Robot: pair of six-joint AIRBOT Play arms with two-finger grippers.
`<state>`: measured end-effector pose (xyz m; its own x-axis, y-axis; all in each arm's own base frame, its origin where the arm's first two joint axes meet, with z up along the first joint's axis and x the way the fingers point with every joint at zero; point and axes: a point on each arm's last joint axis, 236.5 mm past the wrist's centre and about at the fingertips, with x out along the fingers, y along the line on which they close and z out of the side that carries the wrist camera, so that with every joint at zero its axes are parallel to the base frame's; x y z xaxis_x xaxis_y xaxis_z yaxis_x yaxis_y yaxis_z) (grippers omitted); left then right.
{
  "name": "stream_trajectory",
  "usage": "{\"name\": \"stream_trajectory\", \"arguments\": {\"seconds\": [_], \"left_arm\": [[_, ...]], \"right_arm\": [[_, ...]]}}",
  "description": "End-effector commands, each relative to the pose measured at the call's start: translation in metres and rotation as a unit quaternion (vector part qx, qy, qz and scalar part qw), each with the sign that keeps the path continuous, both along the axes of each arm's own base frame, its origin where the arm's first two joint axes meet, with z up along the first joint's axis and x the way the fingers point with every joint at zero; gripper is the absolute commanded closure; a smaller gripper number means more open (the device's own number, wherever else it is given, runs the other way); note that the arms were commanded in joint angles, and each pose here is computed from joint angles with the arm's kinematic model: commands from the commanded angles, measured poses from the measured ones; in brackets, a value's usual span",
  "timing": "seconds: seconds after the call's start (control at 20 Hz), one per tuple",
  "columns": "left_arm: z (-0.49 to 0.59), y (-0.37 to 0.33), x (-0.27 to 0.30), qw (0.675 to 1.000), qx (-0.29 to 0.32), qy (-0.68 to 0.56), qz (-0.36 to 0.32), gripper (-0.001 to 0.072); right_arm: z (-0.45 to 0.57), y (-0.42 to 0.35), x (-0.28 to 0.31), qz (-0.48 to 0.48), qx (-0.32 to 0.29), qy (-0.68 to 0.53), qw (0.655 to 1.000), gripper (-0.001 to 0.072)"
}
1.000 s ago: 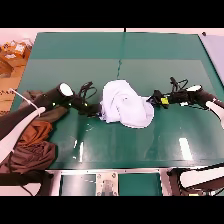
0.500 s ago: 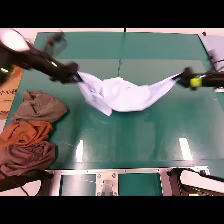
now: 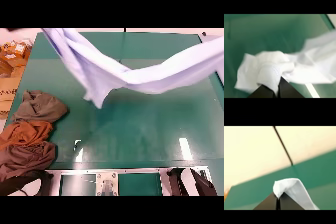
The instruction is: Fold the shirts.
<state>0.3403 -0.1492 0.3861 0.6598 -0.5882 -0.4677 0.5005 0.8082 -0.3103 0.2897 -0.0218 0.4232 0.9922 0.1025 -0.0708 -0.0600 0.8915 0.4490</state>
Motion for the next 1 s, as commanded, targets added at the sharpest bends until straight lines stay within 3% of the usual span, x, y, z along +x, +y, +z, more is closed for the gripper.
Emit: {"name": "stream_trajectory", "arguments": {"seconds": [0.0,0.15,0.45,0.6,0.75,0.95], "left_arm": [[0.073,0.037,-0.023,0.986,0.014,-0.146,0.084,0.0687],[0.096,0.05,-0.034,0.974,0.012,-0.193,0.114,0.0688],[-0.056,0.027,0.06,0.996,-0.003,-0.002,0.085,0.0687],[-0.149,-0.001,0.116,0.995,-0.041,0.076,0.047,0.0687],[-0.248,-0.005,0.165,0.986,-0.049,0.15,0.055,0.0687],[-0.342,-0.009,0.196,0.968,-0.071,0.228,0.077,0.0686]], "right_arm": [[0.068,0.005,-0.054,-0.084,-0.047,-0.108,0.989,0.0701],[0.058,-0.007,-0.042,-0.086,-0.031,-0.094,0.991,0.0701],[-0.075,-0.061,0.067,-0.035,0.05,0.07,0.996,0.07],[-0.18,-0.063,0.133,0.014,0.088,0.178,0.98,0.0701],[-0.28,-0.071,0.184,0.028,0.122,0.261,0.957,0.07],[-0.393,-0.079,0.211,0.021,0.17,0.349,0.922,0.0701]]}}
